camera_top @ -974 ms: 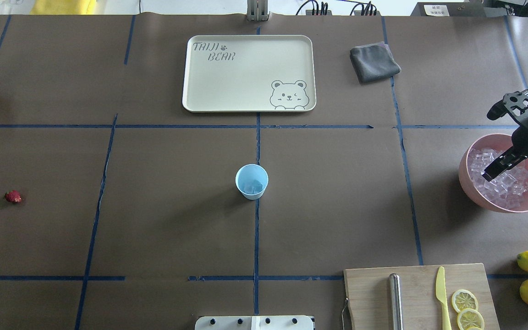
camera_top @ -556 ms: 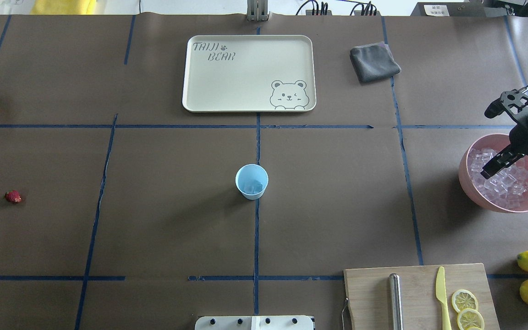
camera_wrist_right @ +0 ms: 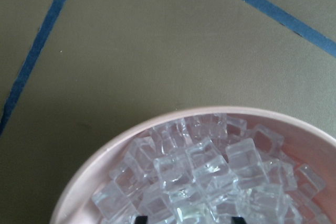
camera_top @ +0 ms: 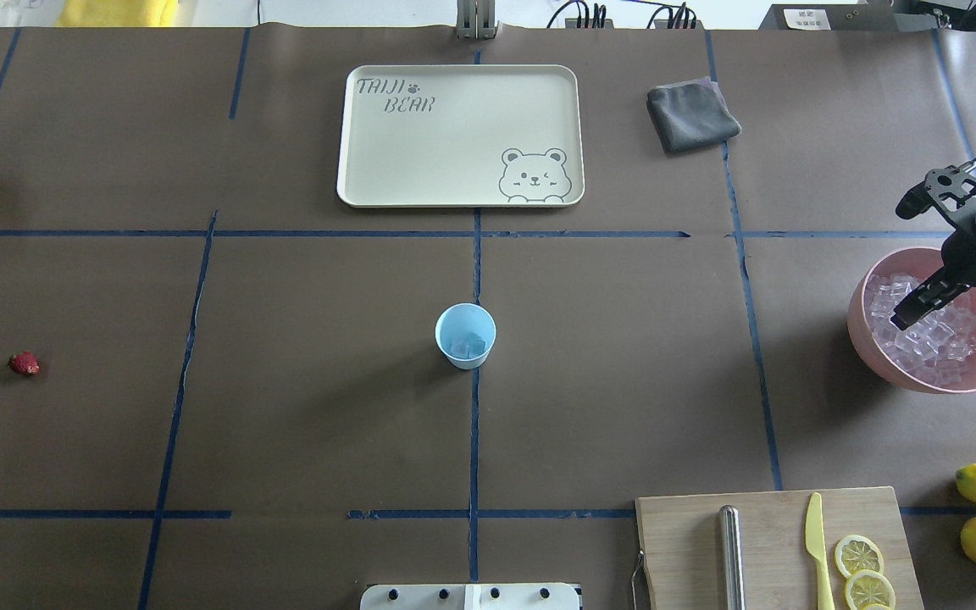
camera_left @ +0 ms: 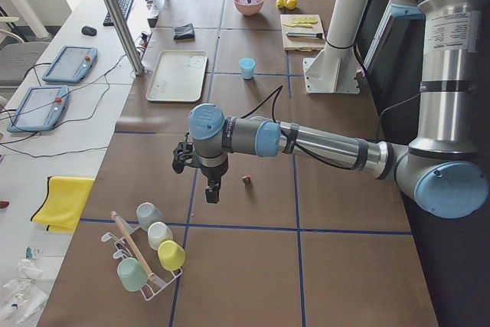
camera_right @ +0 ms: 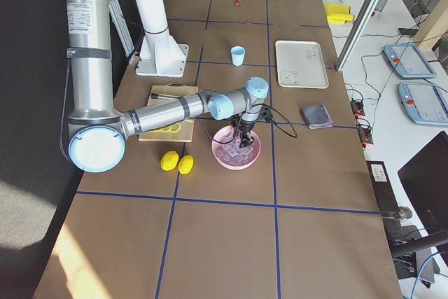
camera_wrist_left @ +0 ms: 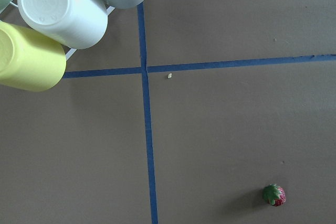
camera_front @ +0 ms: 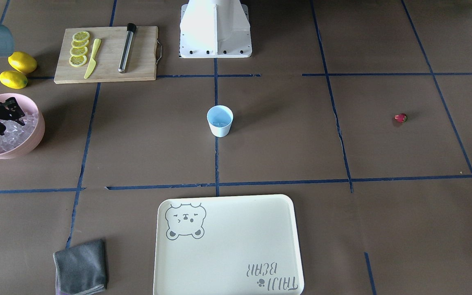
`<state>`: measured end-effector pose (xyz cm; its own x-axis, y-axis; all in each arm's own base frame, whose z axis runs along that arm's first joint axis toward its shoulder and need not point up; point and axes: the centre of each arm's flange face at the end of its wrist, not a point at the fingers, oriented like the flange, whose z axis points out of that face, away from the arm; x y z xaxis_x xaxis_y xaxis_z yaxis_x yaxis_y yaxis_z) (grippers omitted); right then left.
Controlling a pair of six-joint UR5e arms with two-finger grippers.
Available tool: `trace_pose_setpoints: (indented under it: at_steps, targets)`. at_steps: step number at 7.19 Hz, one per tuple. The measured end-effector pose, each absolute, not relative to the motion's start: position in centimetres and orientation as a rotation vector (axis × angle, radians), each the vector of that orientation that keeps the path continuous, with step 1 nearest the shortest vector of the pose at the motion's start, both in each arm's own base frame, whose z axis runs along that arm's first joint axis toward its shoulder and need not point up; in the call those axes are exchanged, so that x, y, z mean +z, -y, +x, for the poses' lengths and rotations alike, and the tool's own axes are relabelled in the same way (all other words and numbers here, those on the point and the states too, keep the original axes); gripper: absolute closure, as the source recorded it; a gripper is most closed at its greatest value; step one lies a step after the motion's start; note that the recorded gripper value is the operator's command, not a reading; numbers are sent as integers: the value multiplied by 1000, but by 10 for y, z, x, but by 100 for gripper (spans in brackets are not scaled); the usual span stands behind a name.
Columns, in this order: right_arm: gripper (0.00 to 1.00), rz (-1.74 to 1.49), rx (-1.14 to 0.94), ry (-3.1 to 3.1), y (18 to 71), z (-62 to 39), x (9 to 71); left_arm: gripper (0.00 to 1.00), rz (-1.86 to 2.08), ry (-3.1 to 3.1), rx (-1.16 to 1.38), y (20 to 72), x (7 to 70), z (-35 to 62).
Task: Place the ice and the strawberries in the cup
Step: 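Lower the right gripper into the bowl and grasp a third ice cube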
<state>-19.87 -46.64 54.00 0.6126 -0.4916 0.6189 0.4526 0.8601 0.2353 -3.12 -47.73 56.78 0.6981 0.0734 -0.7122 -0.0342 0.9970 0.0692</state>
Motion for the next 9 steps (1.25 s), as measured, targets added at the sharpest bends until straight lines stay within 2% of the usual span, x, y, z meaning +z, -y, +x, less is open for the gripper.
trace_pose_setpoints:
  at_steps: [3,6,9]
  targets:
    - [97,62,-544,732,466,-197,538,0,53,-796,60,477,567,-31]
    - [100,80,-541,742,464,-190,523,0,54,-796,61,477,567,-31]
    - [100,107,-509,756,452,-164,457,0,48,-797,52,477,553,-18]
